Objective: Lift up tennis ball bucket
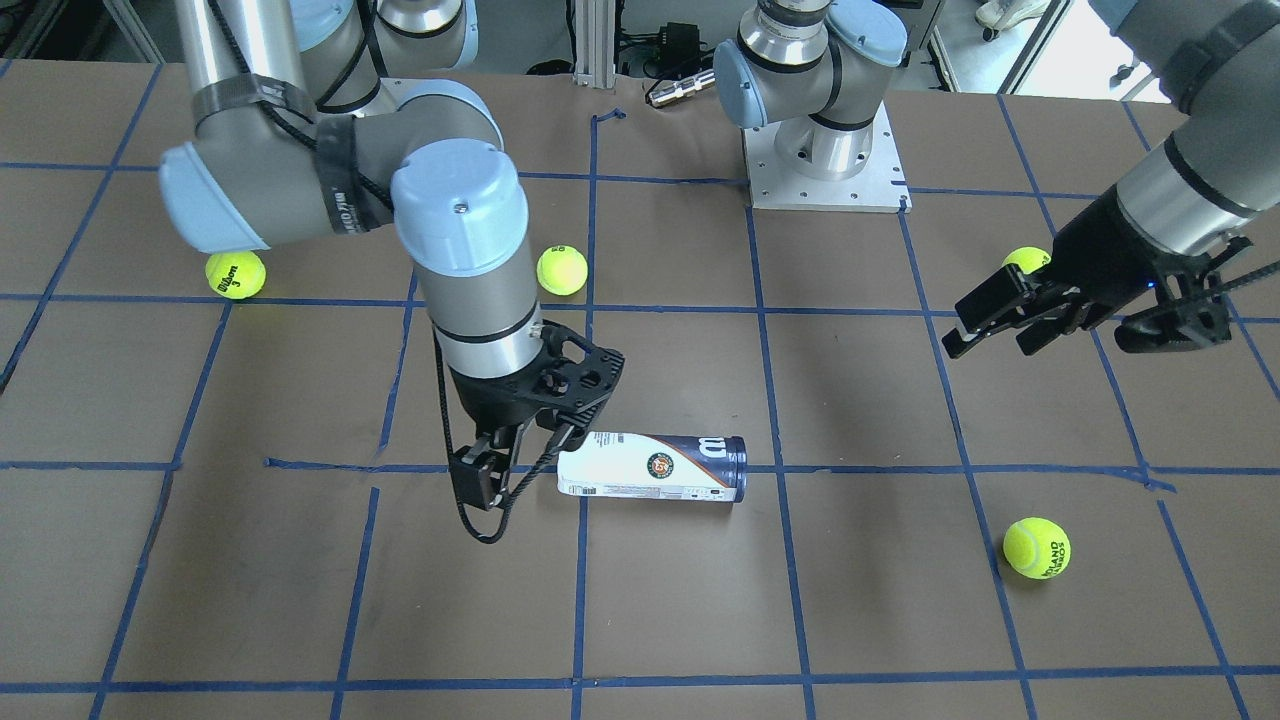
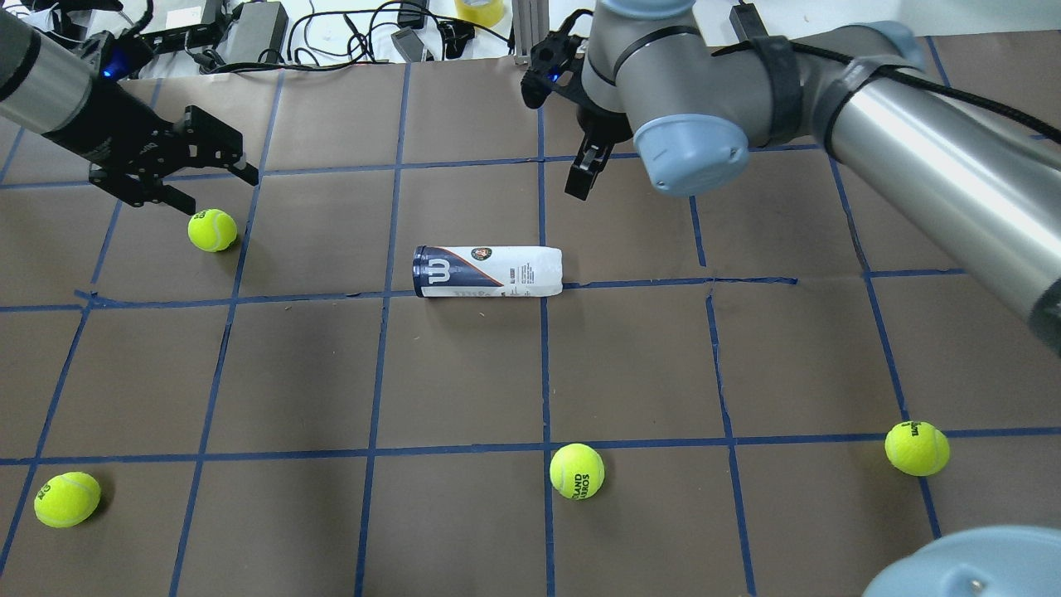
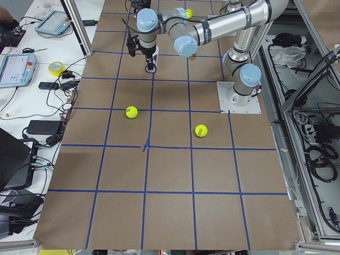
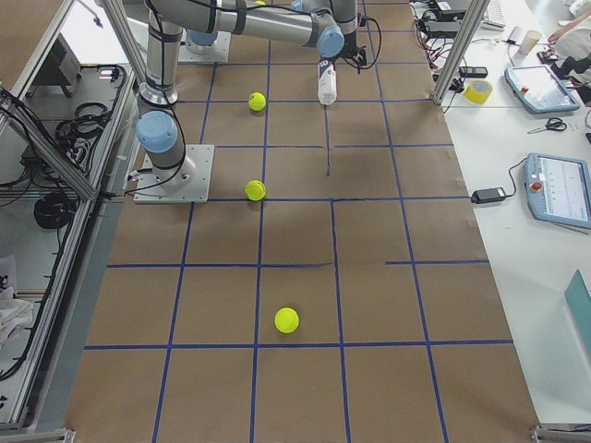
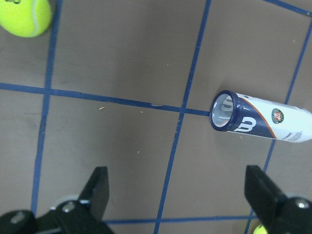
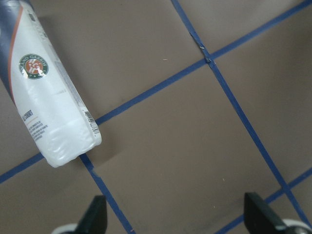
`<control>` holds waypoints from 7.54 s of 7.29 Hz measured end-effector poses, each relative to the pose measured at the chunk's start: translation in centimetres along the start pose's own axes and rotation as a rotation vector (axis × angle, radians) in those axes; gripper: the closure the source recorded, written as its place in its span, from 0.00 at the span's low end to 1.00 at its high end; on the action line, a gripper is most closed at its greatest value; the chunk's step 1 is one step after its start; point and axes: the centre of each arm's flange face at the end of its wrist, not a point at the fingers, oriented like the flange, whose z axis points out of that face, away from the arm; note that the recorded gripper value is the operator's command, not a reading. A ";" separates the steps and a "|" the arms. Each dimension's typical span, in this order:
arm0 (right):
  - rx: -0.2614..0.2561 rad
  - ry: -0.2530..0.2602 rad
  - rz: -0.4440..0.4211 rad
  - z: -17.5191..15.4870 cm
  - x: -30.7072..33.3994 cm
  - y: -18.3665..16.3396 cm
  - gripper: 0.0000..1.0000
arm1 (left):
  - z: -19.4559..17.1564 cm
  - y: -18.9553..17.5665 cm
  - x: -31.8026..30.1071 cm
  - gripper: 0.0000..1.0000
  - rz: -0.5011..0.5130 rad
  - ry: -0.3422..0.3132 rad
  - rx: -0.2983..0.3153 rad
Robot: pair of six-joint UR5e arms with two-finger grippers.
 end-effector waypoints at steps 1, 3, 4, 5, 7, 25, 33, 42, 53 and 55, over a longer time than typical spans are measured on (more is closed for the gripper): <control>-0.004 -0.014 0.107 -2.0 1.6 2.0 0.00 | 2.8 -0.7 0.0 0.00 0.025 0.078 0.001; -0.021 -0.020 0.347 -7.4 2.3 5.4 0.00 | 7.9 -1.7 -0.2 0.00 0.014 0.234 -0.036; -0.050 -0.031 0.495 -9.6 2.0 7.1 0.00 | 10.0 -2.2 -0.2 0.00 0.027 0.297 -0.053; -0.101 -0.049 0.609 -10.7 1.5 8.4 0.00 | 12.4 -2.8 -0.6 0.00 0.067 0.357 -0.067; -0.206 -0.053 0.748 -12.4 0.8 11.0 0.00 | 16.6 -3.4 -1.0 0.00 0.134 0.441 -0.096; -0.256 0.063 1.155 -15.8 0.5 15.2 0.00 | 23.6 0.0 2.0 1.00 0.036 0.614 -0.206; -0.260 0.064 1.149 -15.6 0.5 15.2 0.00 | 9.8 -6.2 18.7 1.00 0.053 -0.071 0.037; -0.259 0.065 1.147 -15.5 0.6 15.2 0.00 | 13.9 -4.1 23.2 0.00 0.195 -0.309 0.042; -0.251 0.069 1.147 -15.5 0.8 15.1 0.00 | 0.0 0.8 17.0 0.00 0.228 -0.347 -0.039; -0.253 0.069 1.147 -15.5 0.8 15.2 0.00 | -0.9 2.9 14.7 0.00 0.200 -0.349 -0.047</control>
